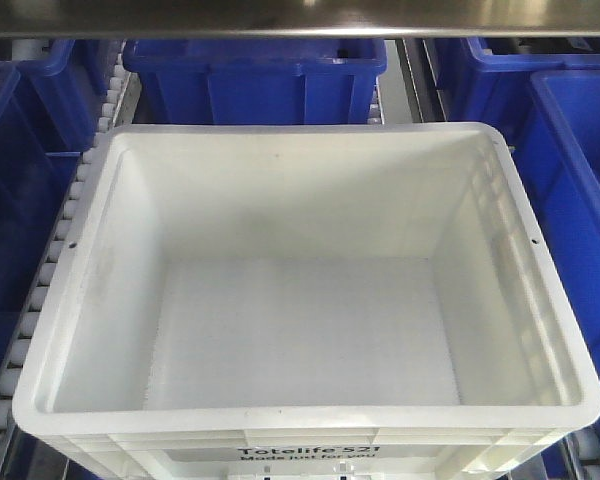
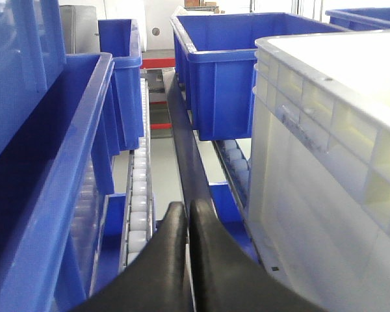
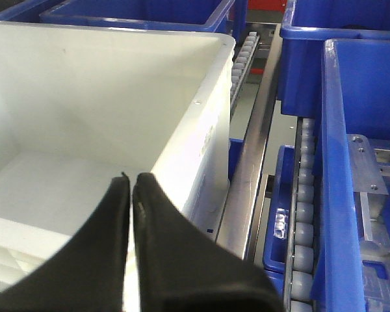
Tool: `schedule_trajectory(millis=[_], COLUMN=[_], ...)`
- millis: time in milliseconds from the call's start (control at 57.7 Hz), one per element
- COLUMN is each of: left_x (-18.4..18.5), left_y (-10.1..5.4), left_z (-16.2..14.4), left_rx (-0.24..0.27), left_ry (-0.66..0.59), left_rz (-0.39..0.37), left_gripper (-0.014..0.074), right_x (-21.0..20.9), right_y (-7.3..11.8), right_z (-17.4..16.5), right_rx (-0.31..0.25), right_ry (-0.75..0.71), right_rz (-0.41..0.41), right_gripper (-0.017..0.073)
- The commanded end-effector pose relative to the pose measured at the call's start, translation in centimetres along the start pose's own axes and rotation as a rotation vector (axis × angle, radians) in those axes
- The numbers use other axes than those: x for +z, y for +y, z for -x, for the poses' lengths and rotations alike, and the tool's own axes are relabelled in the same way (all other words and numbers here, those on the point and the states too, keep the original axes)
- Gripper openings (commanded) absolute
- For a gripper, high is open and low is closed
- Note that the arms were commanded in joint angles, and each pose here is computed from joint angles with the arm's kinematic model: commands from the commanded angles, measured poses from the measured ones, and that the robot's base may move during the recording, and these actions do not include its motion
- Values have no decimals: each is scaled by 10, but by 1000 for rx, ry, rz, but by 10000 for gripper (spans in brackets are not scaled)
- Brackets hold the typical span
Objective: Move bin from left to right shelf
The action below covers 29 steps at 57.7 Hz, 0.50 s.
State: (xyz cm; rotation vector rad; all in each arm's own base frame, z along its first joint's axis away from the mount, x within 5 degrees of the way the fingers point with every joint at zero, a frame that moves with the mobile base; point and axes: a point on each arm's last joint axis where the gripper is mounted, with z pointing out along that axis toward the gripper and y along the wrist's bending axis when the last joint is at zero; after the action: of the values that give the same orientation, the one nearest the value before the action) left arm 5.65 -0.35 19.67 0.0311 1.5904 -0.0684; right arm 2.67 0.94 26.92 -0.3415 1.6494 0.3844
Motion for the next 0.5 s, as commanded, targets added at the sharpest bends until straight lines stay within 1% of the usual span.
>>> schedule_trajectory(millis=[0,191,485], left_x=[-1,-1,0], left_y=[0,2,2], left_z=[0,0,0], left_rx=[-28,-29,-29], left_ry=[-62,-60,-60], left_rz=[0,37,36], left_gripper=[-8,-8,-8], right_x=[-3,-3,-3], right_y=[1,1,1], right_z=[14,14,14], right_rx=[-16,-16,-16], right_ry=[-100,-100,-100], right_rz=[6,6,6], right_gripper=[-8,-8,-8])
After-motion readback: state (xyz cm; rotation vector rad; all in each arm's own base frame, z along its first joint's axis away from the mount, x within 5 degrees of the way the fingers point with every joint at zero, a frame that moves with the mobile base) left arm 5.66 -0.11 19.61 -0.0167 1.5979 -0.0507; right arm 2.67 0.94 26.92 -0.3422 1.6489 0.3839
